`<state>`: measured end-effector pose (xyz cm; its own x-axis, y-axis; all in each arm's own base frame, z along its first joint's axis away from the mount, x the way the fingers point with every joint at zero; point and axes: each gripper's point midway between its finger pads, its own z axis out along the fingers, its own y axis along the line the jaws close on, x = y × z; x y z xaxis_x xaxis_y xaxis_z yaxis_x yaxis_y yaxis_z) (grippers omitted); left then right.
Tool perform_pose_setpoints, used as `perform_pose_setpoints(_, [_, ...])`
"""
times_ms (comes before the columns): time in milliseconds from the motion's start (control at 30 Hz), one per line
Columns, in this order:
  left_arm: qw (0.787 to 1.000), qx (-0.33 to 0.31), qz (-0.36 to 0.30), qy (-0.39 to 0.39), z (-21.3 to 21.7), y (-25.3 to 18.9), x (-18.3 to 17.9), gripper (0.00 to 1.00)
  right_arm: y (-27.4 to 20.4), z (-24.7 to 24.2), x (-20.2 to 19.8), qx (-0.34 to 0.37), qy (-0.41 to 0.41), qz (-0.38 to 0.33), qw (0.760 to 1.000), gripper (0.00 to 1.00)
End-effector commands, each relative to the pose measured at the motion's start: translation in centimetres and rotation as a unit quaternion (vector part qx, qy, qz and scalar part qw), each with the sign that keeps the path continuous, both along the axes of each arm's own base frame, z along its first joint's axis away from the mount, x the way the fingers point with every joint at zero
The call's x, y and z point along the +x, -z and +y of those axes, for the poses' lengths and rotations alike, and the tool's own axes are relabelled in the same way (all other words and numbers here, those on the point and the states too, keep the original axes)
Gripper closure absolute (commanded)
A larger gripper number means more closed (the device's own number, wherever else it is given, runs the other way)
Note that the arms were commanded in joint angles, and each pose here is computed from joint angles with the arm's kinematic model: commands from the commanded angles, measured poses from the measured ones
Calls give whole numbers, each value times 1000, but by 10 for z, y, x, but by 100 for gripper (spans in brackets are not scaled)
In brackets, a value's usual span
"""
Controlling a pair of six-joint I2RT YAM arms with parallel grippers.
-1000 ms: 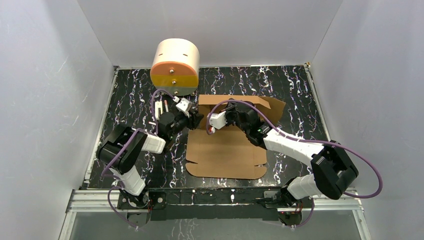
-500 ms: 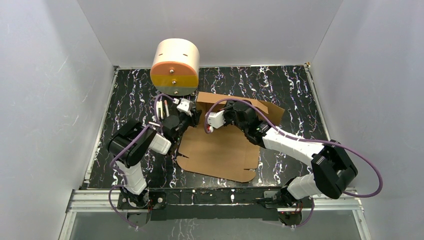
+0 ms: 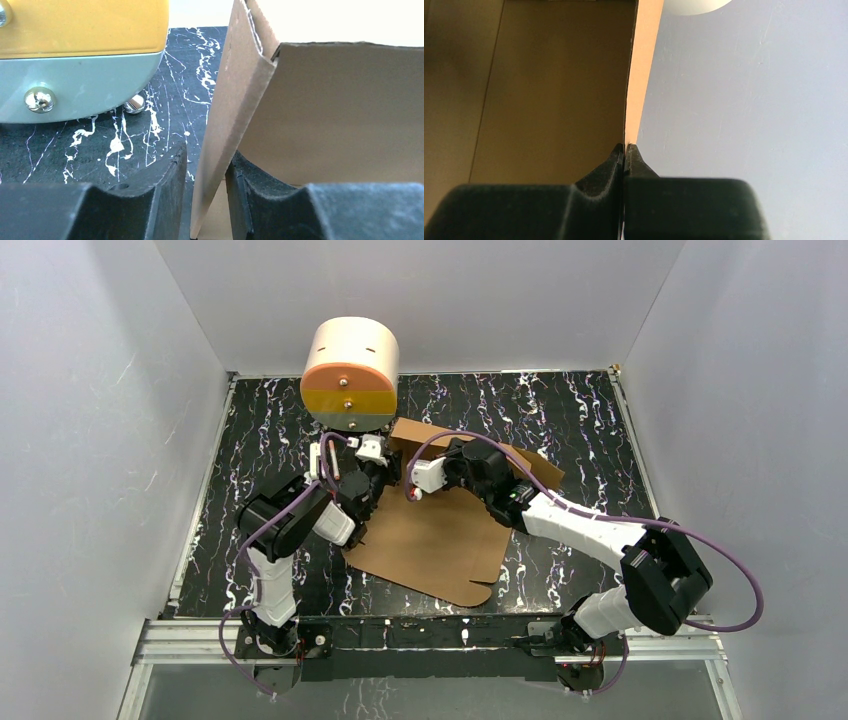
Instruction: Fold the paper box
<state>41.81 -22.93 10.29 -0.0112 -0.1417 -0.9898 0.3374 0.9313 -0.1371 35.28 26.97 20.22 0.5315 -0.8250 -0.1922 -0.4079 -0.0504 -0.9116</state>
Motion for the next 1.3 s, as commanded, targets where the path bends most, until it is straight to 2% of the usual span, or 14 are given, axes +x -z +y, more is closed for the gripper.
perform_pose_setpoints(0, [991, -47, -99, -75, 17, -57, 18, 69, 46, 10, -28, -27, -38, 98, 994, 99])
perform_pose_setpoints(467, [978, -49, -107, -173, 32, -58, 25, 80, 42, 11, -29, -17, -31, 105, 994, 99])
perform_pose_setpoints(633, [975, -55, -105, -190, 34, -56, 27, 81, 44, 11, -29, -12, -29, 110, 993, 98])
perform_pose_setpoints(1033, [970, -25, -103, -220, 38, -49, 28, 85, 40, 10, -25, 3, -19, 91, 996, 98])
perform_pose_setpoints(1267, [957, -19, -89, -274, 54, -41, 28, 86, 33, 11, -22, 23, -13, 78, 997, 98])
